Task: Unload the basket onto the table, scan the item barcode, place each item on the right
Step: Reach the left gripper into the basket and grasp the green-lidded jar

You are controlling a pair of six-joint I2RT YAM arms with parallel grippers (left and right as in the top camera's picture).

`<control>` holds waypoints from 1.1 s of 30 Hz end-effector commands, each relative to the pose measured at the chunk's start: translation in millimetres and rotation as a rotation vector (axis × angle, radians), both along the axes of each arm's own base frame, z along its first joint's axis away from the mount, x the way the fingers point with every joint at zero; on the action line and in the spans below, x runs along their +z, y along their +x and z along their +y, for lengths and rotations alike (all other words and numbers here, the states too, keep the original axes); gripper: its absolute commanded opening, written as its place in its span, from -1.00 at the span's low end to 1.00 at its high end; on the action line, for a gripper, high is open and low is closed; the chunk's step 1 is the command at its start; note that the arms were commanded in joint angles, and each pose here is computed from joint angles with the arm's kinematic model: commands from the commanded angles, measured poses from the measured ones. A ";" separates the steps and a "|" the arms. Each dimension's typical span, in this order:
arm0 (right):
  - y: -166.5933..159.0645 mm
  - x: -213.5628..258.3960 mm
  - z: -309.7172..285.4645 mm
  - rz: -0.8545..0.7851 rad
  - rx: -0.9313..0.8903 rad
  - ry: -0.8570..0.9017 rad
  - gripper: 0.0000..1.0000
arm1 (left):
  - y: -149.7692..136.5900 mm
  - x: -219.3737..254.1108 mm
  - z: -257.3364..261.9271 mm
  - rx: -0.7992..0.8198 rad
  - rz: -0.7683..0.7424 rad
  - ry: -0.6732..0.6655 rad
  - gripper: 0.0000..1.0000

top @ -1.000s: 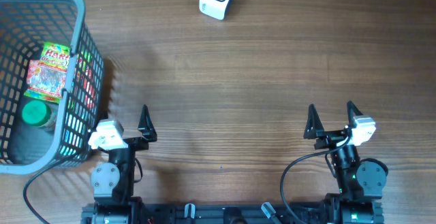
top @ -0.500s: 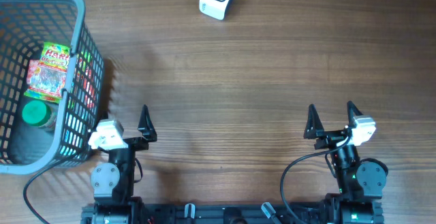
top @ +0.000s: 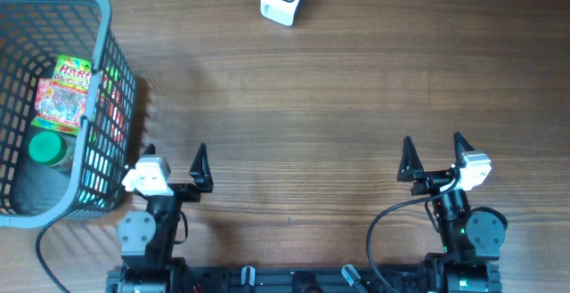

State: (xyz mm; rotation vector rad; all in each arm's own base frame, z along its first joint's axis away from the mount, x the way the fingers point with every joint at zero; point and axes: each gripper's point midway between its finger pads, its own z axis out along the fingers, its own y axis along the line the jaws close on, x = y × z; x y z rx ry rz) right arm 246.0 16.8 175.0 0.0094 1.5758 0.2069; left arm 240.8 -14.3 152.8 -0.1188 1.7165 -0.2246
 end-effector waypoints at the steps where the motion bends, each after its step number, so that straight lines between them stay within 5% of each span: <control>1: 0.2 1.1 -1.6 -0.006 -0.012 -0.006 0.99 | -3.3 0.0 -8.8 -0.045 0.022 -0.067 1.00; 14: 0.2 1.2 -1.6 -0.007 -0.012 -0.006 0.99 | -13.0 63.9 -23.4 -0.110 0.166 -0.152 1.00; 20: 0.2 1.1 -1.6 -0.006 -0.012 -0.006 0.99 | 10.9 128.0 -37.5 -0.251 0.393 0.025 1.00; 25: 0.2 1.1 -1.6 -0.006 -0.012 -0.006 1.00 | 25.7 111.6 -67.8 -0.423 0.533 -0.094 1.00; 33: 0.2 1.2 -1.6 -0.007 -0.012 -0.006 0.99 | 72.2 165.6 -48.7 -0.264 0.517 -0.148 1.00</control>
